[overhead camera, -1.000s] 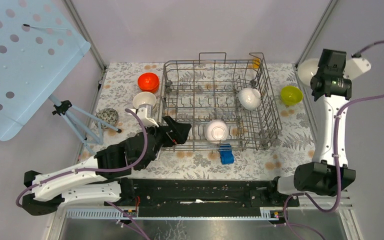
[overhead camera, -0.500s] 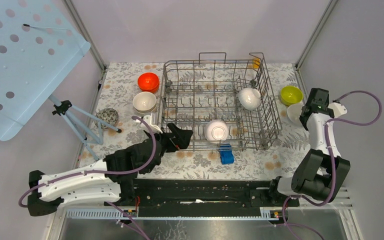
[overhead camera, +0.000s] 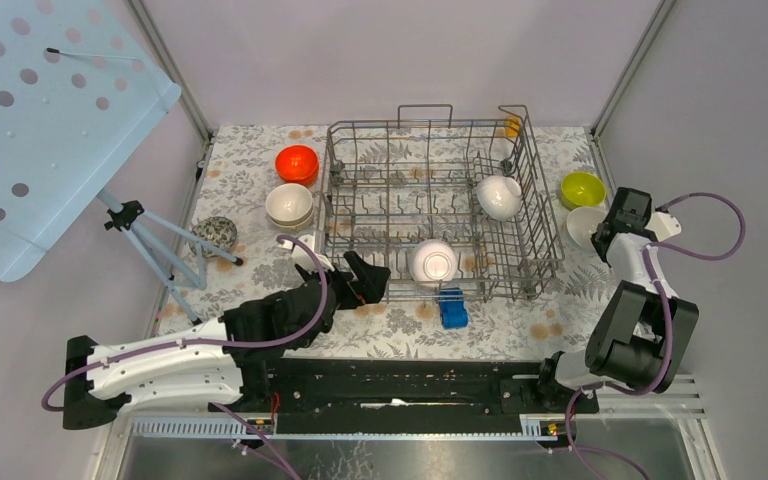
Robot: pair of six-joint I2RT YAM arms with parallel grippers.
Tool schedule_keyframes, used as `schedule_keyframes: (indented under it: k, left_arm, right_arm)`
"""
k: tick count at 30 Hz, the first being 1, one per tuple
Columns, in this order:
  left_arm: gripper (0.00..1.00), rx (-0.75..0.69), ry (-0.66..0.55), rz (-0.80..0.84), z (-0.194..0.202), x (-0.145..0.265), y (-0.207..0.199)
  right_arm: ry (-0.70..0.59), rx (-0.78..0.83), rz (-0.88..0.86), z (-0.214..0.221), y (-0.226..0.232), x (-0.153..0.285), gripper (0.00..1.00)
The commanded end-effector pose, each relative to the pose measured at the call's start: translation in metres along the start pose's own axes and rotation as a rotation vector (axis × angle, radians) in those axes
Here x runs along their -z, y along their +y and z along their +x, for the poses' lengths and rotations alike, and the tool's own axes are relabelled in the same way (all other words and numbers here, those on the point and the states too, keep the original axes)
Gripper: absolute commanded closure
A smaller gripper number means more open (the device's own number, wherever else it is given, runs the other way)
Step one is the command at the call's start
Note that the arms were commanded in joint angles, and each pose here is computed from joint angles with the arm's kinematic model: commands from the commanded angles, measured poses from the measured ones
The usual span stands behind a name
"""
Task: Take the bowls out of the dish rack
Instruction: Place the bowl at the center of the board.
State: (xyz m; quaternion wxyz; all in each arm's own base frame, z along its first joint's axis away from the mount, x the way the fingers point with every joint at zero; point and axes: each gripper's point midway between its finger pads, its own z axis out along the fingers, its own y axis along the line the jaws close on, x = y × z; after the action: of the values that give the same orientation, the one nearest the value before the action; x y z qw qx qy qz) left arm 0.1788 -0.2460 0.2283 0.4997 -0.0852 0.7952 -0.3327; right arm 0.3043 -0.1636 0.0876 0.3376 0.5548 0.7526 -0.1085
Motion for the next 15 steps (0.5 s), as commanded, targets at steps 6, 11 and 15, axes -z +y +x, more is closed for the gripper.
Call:
schedule_keyframes:
  k: [6, 11, 15]
  left_arm:
    - [0.01, 0.044, -0.020, 0.007, -0.003, 0.002, 0.002]
    - [0.01, 0.047, -0.016, -0.003, 0.001, 0.001, 0.008]
    - [0.01, 0.048, -0.005, -0.008, 0.007, 0.000, 0.011]
  right_arm:
    - [-0.033, -0.021, -0.047, -0.014, 0.016, -0.006, 1.00]
    - [-0.036, 0.006, -0.032, -0.008, 0.009, -0.010, 1.00]
    - [-0.018, 0.014, -0.036, -0.003, 0.009, -0.013, 1.00]
